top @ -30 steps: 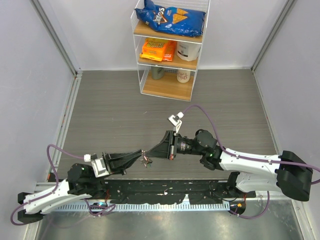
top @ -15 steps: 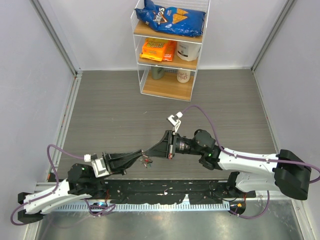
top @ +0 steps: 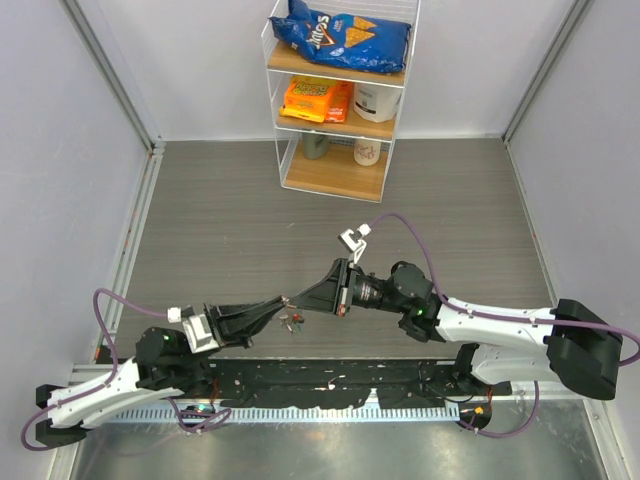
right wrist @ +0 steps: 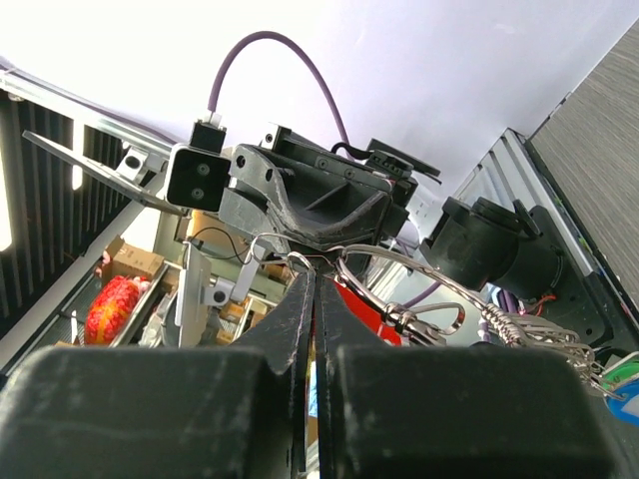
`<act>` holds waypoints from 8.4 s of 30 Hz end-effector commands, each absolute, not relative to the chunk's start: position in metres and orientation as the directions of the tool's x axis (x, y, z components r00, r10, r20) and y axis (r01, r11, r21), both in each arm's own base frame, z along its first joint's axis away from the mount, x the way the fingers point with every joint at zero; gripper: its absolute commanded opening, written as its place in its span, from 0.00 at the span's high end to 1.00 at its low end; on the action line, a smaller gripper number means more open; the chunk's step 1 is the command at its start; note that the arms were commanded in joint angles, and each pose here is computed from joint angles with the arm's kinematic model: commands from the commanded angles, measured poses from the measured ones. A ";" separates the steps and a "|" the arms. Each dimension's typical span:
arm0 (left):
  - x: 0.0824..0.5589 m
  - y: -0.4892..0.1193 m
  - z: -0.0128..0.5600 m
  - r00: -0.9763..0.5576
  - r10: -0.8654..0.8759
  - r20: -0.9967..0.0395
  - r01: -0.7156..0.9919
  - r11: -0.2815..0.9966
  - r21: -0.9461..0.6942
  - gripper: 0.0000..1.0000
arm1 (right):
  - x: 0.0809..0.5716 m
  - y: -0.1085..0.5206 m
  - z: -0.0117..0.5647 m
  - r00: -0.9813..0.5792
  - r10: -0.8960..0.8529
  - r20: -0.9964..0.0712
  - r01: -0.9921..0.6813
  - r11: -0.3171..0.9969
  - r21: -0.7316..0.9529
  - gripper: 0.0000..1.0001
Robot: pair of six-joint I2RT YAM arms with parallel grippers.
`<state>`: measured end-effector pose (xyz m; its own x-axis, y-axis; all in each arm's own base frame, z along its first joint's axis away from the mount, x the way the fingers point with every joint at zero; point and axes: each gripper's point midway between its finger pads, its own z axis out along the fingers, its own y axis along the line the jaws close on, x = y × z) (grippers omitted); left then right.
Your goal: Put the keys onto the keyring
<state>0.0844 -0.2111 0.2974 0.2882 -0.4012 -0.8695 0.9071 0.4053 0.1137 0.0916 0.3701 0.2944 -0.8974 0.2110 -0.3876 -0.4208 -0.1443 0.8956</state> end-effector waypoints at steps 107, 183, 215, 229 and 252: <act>0.153 -0.164 0.312 0.549 -0.263 -0.793 0.571 0.812 0.125 1.00 | 0.156 0.409 0.328 -0.870 0.487 -0.080 -0.163 -0.131 0.978 0.94; 0.164 -0.161 0.298 0.490 -0.227 -0.842 0.541 0.836 0.089 1.00 | 0.142 0.319 0.222 -0.660 0.152 -0.736 -0.574 0.529 0.625 0.41; 0.184 -0.122 0.289 0.438 -0.192 -0.879 0.366 0.930 -0.021 1.00 | 0.153 0.436 0.096 -0.707 -0.226 -0.670 -0.648 0.586 0.486 0.58; 0.185 -0.122 0.287 0.435 -0.187 -0.881 0.364 0.931 -0.019 1.00 | 0.155 0.437 0.062 -0.740 -0.282 -0.611 -0.626 0.621 0.471 0.62; 0.185 -0.123 0.287 0.433 -0.185 -0.882 0.363 0.932 -0.017 1.00 | 0.153 0.439 0.041 -0.752 -0.319 -0.576 -0.621 0.637 0.458 0.75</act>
